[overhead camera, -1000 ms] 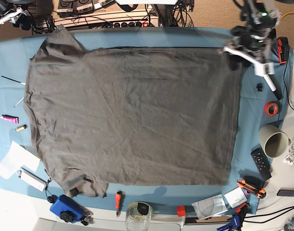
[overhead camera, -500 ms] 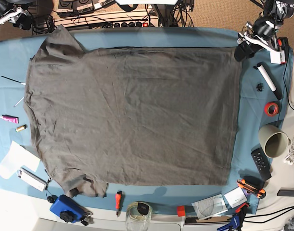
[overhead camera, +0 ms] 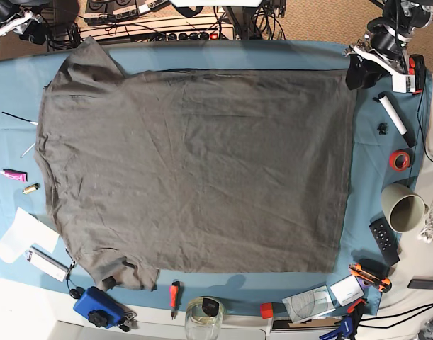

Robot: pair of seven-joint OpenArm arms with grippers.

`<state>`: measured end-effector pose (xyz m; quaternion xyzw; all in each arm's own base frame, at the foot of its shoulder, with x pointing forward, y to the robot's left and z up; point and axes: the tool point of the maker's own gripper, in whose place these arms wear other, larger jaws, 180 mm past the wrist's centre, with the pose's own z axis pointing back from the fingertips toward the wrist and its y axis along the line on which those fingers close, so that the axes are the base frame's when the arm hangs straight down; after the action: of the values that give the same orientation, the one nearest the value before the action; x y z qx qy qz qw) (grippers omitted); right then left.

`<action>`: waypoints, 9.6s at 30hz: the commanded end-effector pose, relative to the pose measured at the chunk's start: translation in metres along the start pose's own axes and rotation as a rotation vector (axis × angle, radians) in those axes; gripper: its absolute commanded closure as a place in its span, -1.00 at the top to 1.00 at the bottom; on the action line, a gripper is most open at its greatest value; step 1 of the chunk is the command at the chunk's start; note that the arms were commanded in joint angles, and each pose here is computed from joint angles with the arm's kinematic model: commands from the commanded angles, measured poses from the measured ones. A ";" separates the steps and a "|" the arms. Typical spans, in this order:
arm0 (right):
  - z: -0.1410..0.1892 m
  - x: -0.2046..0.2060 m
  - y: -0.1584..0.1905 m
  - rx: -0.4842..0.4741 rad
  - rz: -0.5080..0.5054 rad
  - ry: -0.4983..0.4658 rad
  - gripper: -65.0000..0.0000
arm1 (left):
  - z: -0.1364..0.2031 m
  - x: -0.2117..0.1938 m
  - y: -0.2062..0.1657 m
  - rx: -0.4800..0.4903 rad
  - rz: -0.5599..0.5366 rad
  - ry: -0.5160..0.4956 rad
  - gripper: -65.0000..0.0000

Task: Fold the T-shirt properly
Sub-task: 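Grasp the shoulder corners of the grey shirt with both grippers, then lift the shoulder edge with both grippers and pull it taut, then fold the shoulder edge over onto the shirt body with both grippers, then lower the folded edge onto the shirt and open both grippers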

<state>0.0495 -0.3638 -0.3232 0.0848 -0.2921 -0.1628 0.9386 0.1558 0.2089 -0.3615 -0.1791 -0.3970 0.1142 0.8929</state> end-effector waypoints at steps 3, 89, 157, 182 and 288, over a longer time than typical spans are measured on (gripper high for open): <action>0.006 0.011 -0.001 -0.004 0.025 -0.032 -0.15 | 0.000 0.016 0.002 0.017 -0.006 -0.055 -0.33; -0.106 -0.008 0.055 0.288 -0.069 0.060 -0.15 | -0.024 -0.061 0.013 0.061 0.067 0.247 -0.16; -0.024 0.034 0.030 0.221 -0.016 -0.108 -1.00 | 0.034 -0.024 0.034 -0.018 0.181 0.154 -1.00; -0.071 0.074 0.053 0.210 0.078 -0.149 -1.00 | -0.013 0.019 0.031 0.016 0.058 0.113 -1.00; -0.170 0.204 0.075 -0.071 0.228 -0.269 -1.00 | -0.106 0.112 -0.009 0.068 -0.341 0.012 -1.00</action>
<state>0.3139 -0.3437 -0.3568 0.0106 -0.3864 -0.0769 0.9191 0.3005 0.2100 -0.3617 -0.0874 -0.3894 -0.0259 0.9165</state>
